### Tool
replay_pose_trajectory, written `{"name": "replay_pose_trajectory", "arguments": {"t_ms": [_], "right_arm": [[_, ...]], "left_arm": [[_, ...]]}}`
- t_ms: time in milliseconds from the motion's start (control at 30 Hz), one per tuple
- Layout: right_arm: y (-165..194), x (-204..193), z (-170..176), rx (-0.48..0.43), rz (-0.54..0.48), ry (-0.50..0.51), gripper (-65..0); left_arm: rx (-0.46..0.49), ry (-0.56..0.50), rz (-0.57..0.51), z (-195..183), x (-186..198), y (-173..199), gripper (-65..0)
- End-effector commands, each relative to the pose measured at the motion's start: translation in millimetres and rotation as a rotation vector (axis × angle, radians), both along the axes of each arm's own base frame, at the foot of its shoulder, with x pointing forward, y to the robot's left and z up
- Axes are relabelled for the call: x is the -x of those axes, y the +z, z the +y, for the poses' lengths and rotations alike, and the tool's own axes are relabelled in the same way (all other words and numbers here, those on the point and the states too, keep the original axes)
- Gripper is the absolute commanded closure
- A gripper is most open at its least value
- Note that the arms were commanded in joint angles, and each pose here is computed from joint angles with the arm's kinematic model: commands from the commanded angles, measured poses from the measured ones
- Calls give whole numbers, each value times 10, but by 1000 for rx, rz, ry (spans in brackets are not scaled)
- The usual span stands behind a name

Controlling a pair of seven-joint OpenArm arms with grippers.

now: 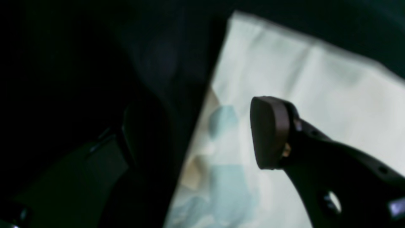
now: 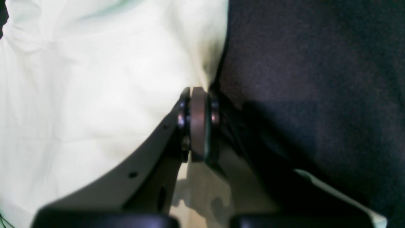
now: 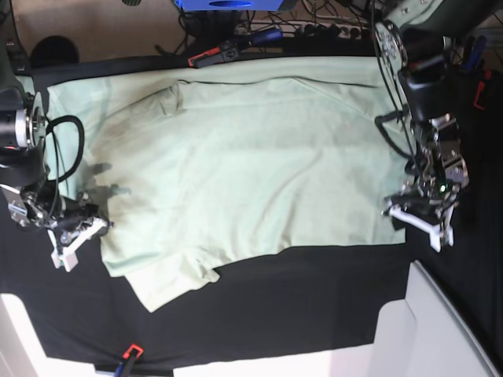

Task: Fold the T-shirt properly
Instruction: 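Move both grippers along the shirt to its side edges, then pinch the shirt side edges with both grippers and lift slightly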

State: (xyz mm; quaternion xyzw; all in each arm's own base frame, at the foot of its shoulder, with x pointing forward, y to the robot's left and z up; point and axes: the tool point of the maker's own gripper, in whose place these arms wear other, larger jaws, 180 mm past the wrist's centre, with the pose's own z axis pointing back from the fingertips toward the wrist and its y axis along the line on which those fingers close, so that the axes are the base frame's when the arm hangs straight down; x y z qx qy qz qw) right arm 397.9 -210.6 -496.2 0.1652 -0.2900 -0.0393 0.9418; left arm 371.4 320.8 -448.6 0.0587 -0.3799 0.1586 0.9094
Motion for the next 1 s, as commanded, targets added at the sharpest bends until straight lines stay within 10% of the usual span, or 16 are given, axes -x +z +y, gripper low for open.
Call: {"name": "replay_pose_trajectory", "arguments": {"t_ms": [0,833,967], "right_arm": [[178,-190,-66,2,-55,-7,0],[129,-123,-89,4,-41,-7,0],[130,-122,-99,5,-41,-8,0]], "left_arm": [[-17,9,-53,82,-168,169,-472],[-3,-79,30,-350,-321,-386,-464],[3,-72,26,-341,-322,-381,-311]]}}
